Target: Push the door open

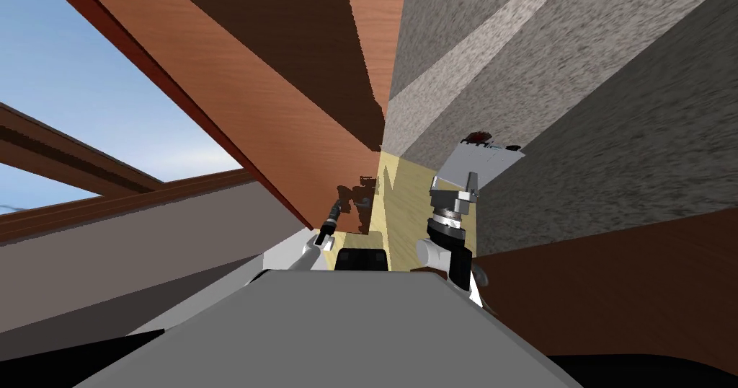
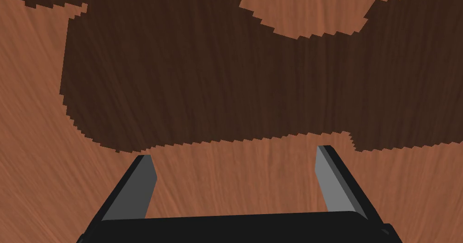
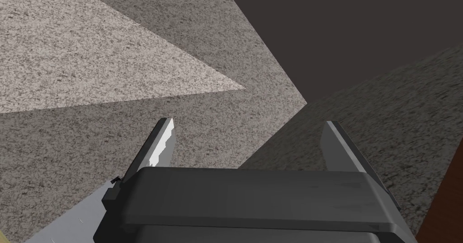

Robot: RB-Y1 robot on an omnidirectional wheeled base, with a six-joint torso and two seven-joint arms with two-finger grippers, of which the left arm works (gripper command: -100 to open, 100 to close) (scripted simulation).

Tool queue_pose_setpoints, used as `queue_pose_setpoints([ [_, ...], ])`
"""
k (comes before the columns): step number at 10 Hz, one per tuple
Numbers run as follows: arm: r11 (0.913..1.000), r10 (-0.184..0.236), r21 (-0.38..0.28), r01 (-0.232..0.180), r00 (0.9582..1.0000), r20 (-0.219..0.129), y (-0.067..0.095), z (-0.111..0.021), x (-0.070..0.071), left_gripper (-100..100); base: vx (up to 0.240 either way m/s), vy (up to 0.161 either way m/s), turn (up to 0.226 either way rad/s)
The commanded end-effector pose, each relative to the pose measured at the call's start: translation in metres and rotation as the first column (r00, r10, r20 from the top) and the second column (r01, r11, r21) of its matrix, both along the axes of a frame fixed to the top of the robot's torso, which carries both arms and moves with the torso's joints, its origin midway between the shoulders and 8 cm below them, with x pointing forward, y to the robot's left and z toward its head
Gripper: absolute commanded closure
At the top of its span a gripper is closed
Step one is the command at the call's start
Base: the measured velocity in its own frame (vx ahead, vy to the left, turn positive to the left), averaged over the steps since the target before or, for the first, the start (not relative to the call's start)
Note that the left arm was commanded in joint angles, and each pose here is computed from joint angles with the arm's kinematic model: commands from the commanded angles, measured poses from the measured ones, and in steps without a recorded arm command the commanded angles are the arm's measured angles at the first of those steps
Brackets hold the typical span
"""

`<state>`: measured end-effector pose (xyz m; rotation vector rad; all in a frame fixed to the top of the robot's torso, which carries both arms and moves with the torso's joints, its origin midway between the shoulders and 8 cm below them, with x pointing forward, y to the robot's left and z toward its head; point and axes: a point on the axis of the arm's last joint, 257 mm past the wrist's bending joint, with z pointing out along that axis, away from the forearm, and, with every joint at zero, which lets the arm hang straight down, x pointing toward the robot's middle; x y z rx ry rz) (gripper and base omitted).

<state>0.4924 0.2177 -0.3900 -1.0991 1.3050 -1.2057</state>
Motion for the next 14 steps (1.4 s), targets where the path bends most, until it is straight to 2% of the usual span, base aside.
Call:
queue_pose_setpoints([
  [1,0.9995,-0.03,-0.007,0.03,0.9995,-0.002,-0.013,-0.001,0.002,-100,-0.033,-0.002,0.294],
  [4,0.9964,-0.081,-0.026,0.081,0.9967,-0.006,-0.039,-0.002,0.001,-100,-0.051,-0.028,0.177],
  [5,0.9964,-0.081,-0.026,0.081,0.9967,-0.006,-0.039,-0.002,0.001,-100,-0.063,-0.05,0.068],
  [6,0.9931,-0.111,-0.041,0.11,0.9938,-0.008,-0.057,-0.002,0.0,-100,-0.103,-0.056,0.193],
  [7,0.9931,-0.111,-0.041,0.11,0.9938,-0.008,-0.057,-0.002,0.0,-100,-0.088,-0.064,0.089],
  [8,0.9898,-0.132,-0.054,0.132,0.9912,-0.01,-0.071,-0.002,-0.001,-100,-0.119,-0.094,0.13],
  [11,0.9848,-0.159,-0.073,0.158,0.9873,-0.01,-0.089,-0.002,-0.002,-100,-0.153,-0.125,0.075],
  [14,0.9815,-0.173,-0.085,0.172,0.9849,-0.01,-0.1,-0.002,-0.003,-100,-0.109,-0.132,0.021],
])
